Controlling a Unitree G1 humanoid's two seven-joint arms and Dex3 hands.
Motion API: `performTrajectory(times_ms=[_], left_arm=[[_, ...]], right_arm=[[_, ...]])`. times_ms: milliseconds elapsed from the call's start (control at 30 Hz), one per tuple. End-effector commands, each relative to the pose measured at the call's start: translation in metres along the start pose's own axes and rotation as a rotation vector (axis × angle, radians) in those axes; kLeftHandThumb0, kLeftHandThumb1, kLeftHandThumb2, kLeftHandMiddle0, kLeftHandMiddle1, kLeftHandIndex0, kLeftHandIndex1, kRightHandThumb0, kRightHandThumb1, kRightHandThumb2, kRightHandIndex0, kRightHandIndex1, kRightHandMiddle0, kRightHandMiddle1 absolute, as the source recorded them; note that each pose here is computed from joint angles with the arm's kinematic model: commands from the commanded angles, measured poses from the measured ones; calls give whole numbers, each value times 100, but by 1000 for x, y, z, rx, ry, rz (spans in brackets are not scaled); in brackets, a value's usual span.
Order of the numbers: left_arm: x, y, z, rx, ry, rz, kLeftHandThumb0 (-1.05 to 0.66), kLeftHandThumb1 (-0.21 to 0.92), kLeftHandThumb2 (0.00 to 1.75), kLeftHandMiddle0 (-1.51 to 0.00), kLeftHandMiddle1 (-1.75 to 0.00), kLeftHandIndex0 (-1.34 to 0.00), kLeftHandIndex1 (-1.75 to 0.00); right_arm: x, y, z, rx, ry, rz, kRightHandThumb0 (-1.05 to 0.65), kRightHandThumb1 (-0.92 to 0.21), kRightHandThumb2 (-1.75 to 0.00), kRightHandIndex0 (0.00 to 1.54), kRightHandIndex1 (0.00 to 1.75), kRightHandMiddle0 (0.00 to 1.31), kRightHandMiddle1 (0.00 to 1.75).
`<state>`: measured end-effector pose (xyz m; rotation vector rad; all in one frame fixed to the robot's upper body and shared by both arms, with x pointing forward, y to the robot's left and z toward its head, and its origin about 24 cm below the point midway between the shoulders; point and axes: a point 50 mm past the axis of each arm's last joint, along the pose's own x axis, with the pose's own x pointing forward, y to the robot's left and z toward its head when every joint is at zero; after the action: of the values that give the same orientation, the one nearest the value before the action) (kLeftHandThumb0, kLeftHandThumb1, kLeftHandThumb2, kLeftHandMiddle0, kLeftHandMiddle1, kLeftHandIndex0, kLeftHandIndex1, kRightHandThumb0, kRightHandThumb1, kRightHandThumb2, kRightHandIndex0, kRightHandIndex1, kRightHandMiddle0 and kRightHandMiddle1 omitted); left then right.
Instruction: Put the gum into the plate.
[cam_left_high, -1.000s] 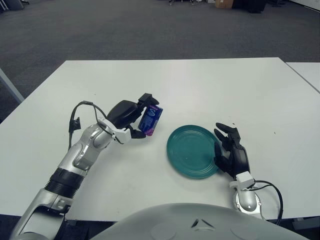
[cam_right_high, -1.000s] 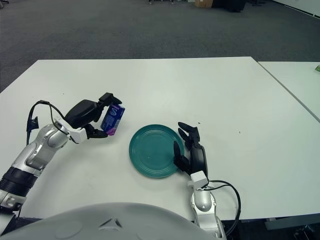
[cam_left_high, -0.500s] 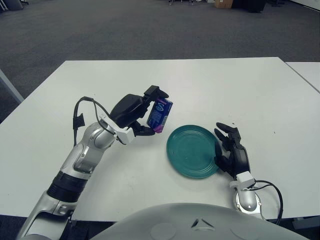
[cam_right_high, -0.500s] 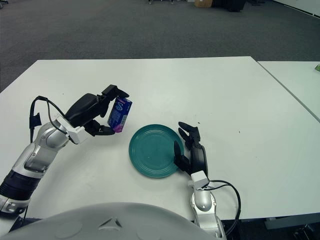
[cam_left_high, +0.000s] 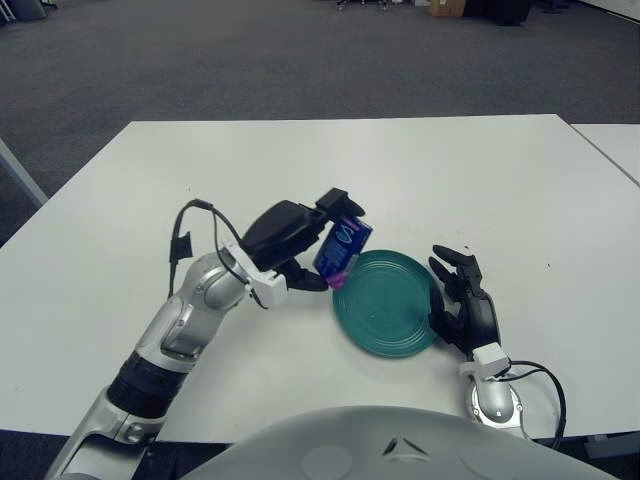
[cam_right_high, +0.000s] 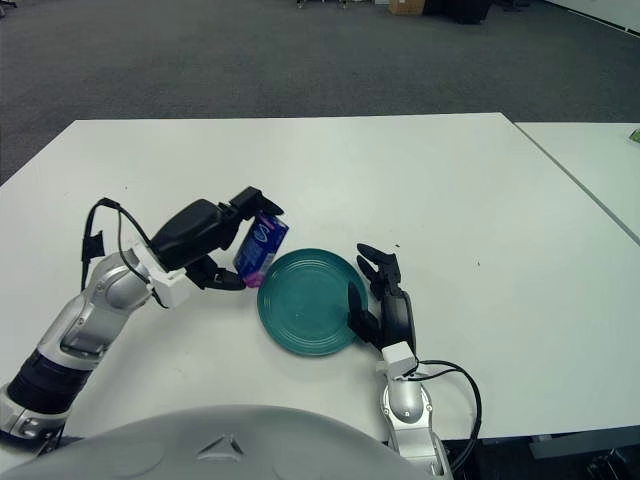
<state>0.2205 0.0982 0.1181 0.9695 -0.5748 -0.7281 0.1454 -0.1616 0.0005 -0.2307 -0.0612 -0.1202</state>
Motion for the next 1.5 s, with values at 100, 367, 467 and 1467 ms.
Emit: performTrajectory(times_ms=[100,367,467,1467], left_arm=[[9,-9,5,-18,-49,-67,-37,29,133,-90,-171,-59,-175],[22,-26,8,6,-127,-112,-2,10,149,-82,-153,-61,-175],[25,-33,9,14,-146,-114,-1,6,155,-82,-156,-64,-175],[44,-68,-23,-76,-94,-189,-92,86,37,-28,-156,-13,-167]], right_arm=[[-25,-11,-40,-106,219,30,-87,-92,-75,50,2,0,90],[-26,-7,-38,-102,216,26,-87,-92,-75,50,2,0,90],[-26,-5,-38,-101,215,22,-88,-92,-75,51,2,0,90],[-26,9,-32,-88,219,24,-83,-92,-79,51,2,0,92]])
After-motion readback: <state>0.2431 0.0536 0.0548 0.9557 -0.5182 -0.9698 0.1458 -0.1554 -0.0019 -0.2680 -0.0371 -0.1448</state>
